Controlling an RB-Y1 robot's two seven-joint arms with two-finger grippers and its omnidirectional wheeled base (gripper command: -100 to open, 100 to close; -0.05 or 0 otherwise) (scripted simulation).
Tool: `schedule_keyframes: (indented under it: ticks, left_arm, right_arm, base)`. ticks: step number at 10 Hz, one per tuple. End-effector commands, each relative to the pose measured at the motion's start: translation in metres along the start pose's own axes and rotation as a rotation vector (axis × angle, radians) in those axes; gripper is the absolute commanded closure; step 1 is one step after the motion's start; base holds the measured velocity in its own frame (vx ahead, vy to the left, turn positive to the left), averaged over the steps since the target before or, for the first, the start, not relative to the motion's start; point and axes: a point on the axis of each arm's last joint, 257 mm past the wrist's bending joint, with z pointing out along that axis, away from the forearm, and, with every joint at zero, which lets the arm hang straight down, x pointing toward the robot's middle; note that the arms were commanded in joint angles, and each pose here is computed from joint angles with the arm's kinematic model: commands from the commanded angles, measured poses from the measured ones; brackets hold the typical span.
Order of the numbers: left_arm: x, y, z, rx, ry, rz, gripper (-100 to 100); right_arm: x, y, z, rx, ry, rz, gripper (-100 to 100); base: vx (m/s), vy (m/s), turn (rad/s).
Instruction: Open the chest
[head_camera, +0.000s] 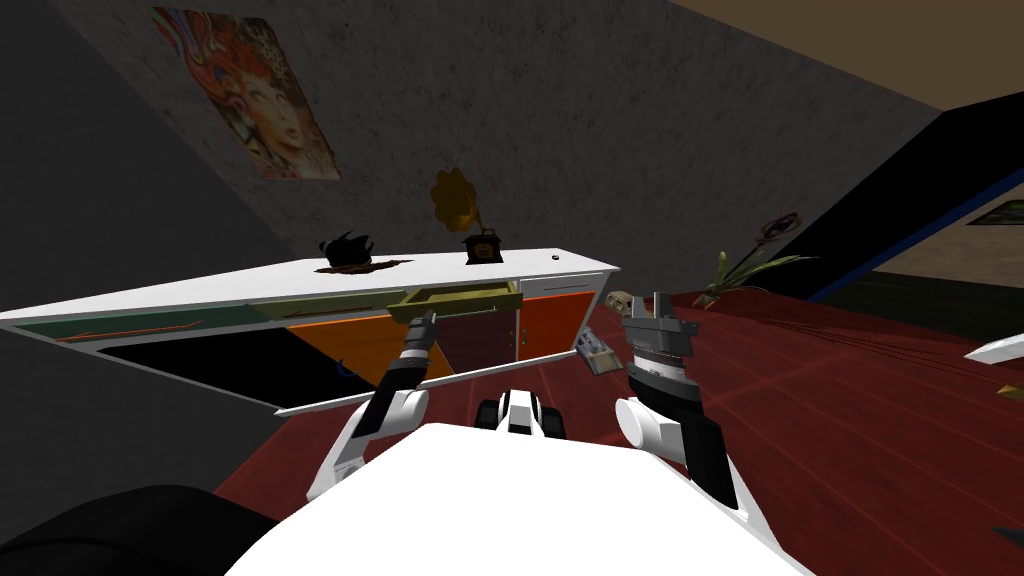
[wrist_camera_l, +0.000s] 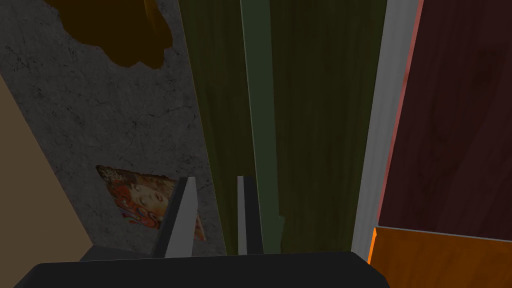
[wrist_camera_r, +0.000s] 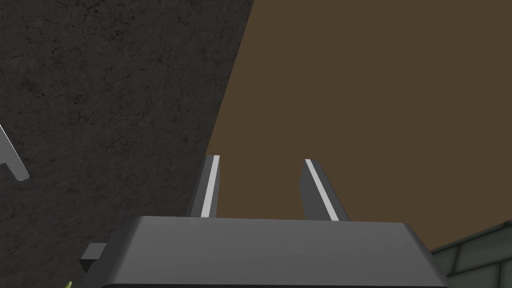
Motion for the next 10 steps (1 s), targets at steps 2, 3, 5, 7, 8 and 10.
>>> schedule_keyframes:
  ticks: [2, 3, 5, 7, 8, 10]
  left_arm:
    - [0.004, -0.006, 0.013, 0.048, 0.019, -0.011, -100]
    - [0.007, -0.007, 0.020, 0.059, 0.023, -0.019, -100]
    - [0.012, 0.002, 0.031, 0.055, 0.028, -0.032, -100]
    - [0.011, 0.019, 0.029, 0.020, 0.025, -0.032, -100]
    - [0.011, 0.026, 0.029, 0.007, 0.024, -0.031, -100]
    - [0.016, 0.010, 0.045, 0.072, 0.057, -0.028, -100]
  right_arm:
    - [0.000, 0.000, 0.000, 0.000, 0.000, 0.000, 0]
    - [0.000, 0.000, 0.000, 0.000, 0.000, 0.000, 0]
    - [0.000, 0.000, 0.000, 0.000, 0.000, 0.000, 0]
    - [0.000, 0.000, 0.000, 0.000, 0.000, 0.000, 0]
    - [0.000, 0.000, 0.000, 0.000, 0.000, 0.000, 0]
    - [0.000, 0.000, 0.000, 0.000, 0.000, 0.000, 0]
  base:
    - [-0.051, -0.002, 0.060]
    - [-0.119, -0.033, 0.030]
    - [-0.047, -0.012, 0.009]
    - [0.008, -0.001, 0.004]
    - [0.010, -0.002, -0.005]
    - [-0.051, -0.020, 0.006]
